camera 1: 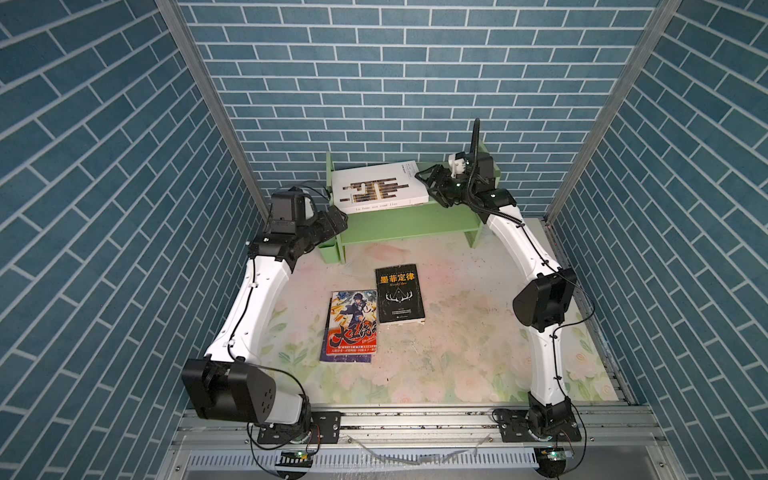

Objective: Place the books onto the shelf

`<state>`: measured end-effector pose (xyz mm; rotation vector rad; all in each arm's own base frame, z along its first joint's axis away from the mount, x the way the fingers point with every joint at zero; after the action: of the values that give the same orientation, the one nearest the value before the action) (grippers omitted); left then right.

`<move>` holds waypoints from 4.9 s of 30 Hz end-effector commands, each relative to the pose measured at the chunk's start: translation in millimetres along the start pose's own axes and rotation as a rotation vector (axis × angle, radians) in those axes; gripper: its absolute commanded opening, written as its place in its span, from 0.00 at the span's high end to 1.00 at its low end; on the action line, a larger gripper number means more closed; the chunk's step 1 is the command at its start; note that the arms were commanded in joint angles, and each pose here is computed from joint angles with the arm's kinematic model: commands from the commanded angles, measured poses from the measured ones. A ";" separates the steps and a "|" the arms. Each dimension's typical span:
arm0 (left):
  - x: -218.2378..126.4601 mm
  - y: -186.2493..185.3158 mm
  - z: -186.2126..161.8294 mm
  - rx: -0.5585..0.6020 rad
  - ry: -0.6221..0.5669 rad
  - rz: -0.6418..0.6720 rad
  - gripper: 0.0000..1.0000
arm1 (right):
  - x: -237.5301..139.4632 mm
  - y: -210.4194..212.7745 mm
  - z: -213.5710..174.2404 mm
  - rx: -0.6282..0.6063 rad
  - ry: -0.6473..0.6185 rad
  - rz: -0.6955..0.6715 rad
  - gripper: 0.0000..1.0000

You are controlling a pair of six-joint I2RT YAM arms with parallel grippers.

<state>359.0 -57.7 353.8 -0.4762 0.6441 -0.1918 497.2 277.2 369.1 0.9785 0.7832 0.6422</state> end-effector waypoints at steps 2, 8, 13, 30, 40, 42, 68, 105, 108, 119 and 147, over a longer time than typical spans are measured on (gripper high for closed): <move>-6.1 2.8 -13.8 0.007 0.011 -0.027 0.03 | -24.1 28.8 0.5 -0.090 -0.043 0.014 0.18; 2.7 9.0 -17.6 -0.039 -0.021 -0.024 0.02 | -20.4 34.5 -8.5 -0.106 -0.023 0.025 0.18; 15.0 10.8 -5.1 -0.062 -0.069 -0.008 0.02 | -14.4 33.4 -15.1 -0.098 0.000 0.025 0.18; 36.2 22.0 19.0 -0.156 -0.145 0.105 0.02 | -2.9 32.6 -13.8 -0.111 0.007 0.028 0.18; 37.6 24.2 22.5 -0.174 -0.162 0.123 0.02 | 5.3 14.4 -19.0 -0.089 0.046 -0.037 0.18; 36.3 23.9 23.2 -0.176 -0.168 0.121 0.02 | 4.9 11.2 -19.4 -0.093 0.045 -0.054 0.18; -37.1 39.8 -10.3 -0.168 -0.211 0.169 0.00 | -65.2 27.8 0.3 -0.189 -0.138 -0.095 0.17; 12.0 128.7 -244.4 -0.396 0.535 0.067 0.02 | 25.7 -131.9 -279.2 0.212 0.283 -0.417 0.30; 19.1 129.1 -245.0 -0.415 0.540 0.049 0.03 | 32.6 -142.3 -287.4 0.219 0.317 -0.440 0.30; 23.0 137.7 -259.6 -0.397 0.579 0.148 0.03 | 71.8 -171.8 -306.7 0.232 0.394 -0.494 0.34; 50.5 58.5 -182.3 -0.438 0.333 -0.424 0.12 | 81.4 -185.2 -311.0 0.300 0.519 -0.459 0.51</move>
<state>285.3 -84.1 169.7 -0.9971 0.9239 -0.4950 326.1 409.3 101.4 0.8781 1.4420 0.4325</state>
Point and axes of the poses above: each gripper's point midway between its finger pads, its own x axis out along the fingers, its own y axis along the line the jaws close on, z = x × y, the point moved 7 cm from there along -x, back along the fingers, and after that the axes turned 8 degrees about x, right-handed, at the moved point
